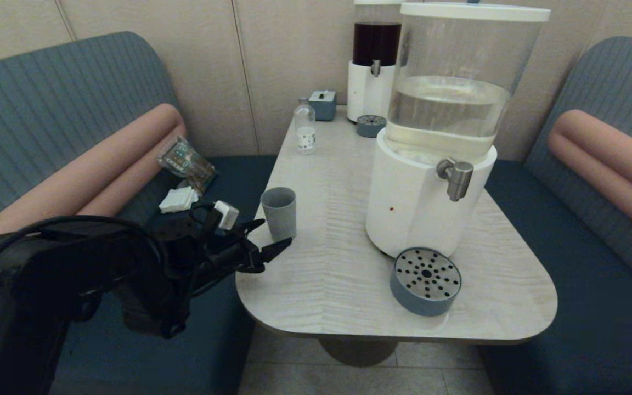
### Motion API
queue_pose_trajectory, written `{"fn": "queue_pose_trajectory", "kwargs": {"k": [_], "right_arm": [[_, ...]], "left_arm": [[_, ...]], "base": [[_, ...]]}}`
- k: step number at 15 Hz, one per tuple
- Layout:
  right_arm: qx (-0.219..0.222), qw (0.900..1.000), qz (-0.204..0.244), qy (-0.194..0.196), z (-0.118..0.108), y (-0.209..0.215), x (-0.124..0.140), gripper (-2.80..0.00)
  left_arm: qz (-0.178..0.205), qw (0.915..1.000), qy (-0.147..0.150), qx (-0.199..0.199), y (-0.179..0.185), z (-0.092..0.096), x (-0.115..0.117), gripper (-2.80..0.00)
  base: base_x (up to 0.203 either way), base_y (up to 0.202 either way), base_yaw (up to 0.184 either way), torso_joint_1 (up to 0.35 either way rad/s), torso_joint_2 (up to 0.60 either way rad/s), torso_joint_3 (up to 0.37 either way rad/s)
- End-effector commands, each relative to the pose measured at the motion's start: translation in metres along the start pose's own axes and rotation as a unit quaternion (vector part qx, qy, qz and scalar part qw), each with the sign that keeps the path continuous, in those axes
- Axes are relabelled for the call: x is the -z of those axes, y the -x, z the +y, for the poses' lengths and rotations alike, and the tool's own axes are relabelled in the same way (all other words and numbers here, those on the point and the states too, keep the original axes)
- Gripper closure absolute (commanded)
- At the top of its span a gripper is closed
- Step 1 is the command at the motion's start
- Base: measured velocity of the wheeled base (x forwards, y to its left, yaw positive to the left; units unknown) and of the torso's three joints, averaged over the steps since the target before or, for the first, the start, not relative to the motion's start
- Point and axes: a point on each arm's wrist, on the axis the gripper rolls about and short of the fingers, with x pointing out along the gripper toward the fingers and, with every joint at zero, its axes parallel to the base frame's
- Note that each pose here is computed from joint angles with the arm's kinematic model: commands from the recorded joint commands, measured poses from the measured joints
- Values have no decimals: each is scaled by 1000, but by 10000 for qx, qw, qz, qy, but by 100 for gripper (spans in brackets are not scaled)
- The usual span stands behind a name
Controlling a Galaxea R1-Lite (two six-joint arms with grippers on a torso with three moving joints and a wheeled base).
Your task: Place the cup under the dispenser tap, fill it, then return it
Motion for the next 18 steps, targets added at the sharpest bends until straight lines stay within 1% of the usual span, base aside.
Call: {"fn": "queue_pose_trajectory", "kwargs": {"k": [1,3,6,7,9,10,12,13,14,16,17,18], "right_arm": [[0,10000,15,-1,0,0,0,0],[0,10000,15,-1,0,0,0,0],[0,10000,15,-1,0,0,0,0],[0,10000,15,-1,0,0,0,0],[0,10000,15,-1,0,0,0,0],[0,10000,15,-1,0,0,0,0],[0,10000,15,-1,0,0,0,0],[0,10000,15,-1,0,0,0,0],[0,10000,15,-1,0,0,0,0],[0,10000,15,-1,0,0,0,0],[0,10000,15,-1,0,0,0,0],[0,10000,15,-1,0,0,0,0]], "left_arm": [[-39,10000,-37,-22,35,-23,-39,-280],[49,10000,7,-43,64,-42,-54,-280],[-9,10000,-42,-62,103,-69,-79,-280],[-50,9999,-69,-68,117,-79,-86,0],[-289,9993,-214,-96,140,-95,-105,0],[-477,9982,-305,-206,152,-104,-116,0],[-811,9939,-414,-616,178,-119,-130,0],[-1020,9903,-448,-835,191,-128,-137,0],[-1300,9847,-488,-1049,205,-136,-146,0],[-1954,9682,-571,-1453,232,-153,-164,0],[-2228,9598,-615,-1589,246,-162,-171,0],[-2421,9533,-651,-1681,259,-171,-176,0]], "base": [[0,0,0,0,0,0],[0,0,0,0,0,0],[0,0,0,0,0,0],[0,0,0,0,0,0],[0,0,0,0,0,0],[0,0,0,0,0,0],[0,0,0,0,0,0],[0,0,0,0,0,0],[0,0,0,0,0,0],[0,0,0,0,0,0],[0,0,0,0,0,0],[0,0,0,0,0,0]]}}
